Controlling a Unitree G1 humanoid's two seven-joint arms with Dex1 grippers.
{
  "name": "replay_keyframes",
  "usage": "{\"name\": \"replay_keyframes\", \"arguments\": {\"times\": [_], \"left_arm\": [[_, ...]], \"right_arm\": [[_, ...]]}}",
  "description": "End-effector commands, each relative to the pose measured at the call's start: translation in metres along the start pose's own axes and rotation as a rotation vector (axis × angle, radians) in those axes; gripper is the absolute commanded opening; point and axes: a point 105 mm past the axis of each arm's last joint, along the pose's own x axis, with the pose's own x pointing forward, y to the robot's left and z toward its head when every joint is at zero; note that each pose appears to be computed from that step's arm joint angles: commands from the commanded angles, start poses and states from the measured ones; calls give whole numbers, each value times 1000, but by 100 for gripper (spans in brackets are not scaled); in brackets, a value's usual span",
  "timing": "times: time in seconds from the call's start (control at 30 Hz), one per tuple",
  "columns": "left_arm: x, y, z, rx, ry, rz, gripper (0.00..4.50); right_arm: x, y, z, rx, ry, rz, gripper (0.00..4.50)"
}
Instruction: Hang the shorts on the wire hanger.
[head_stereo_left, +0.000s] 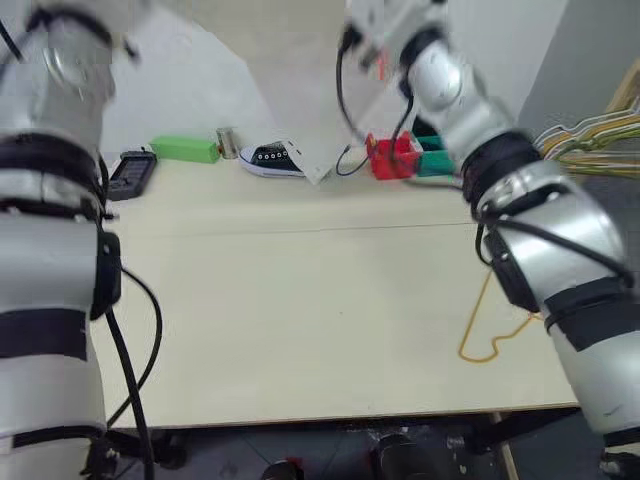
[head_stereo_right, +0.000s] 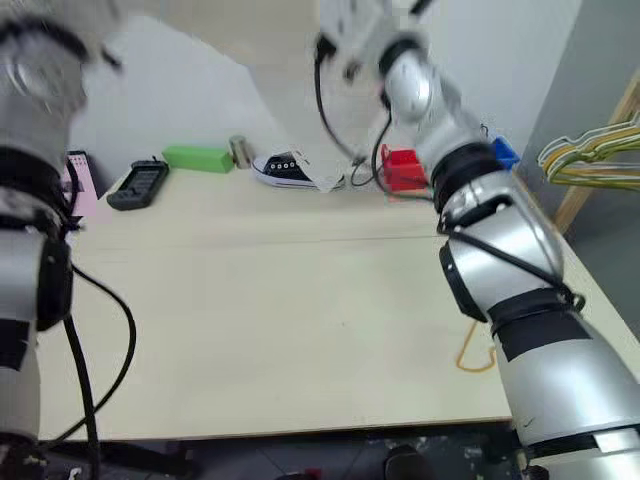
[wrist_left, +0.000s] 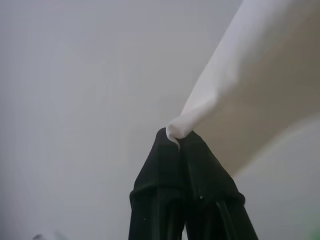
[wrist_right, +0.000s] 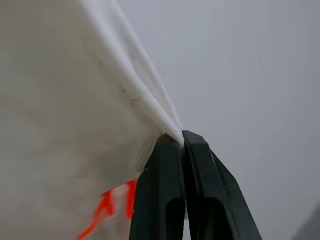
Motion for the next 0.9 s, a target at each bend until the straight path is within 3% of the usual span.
{"name": "replay_keyframes", "arguments": {"times": [0.03,0.13,0.27,0.7,0.9], "left_arm": [[-42,-71,-43,-130,46,-505,3],[-91,-102,-58,-182,96,-738,3],[-127,-116,-65,-207,160,-852,3],[-183,-150,-66,-168,206,-1127,3],[-187,-152,-77,-134,228,-1136,3]], "right_arm": [[-17,72,-31,179,65,380,0],[-37,114,-46,196,76,575,0],[-57,142,-61,201,103,723,0],[-118,168,-80,164,131,980,0],[-151,174,-78,194,145,1077,0]]}}
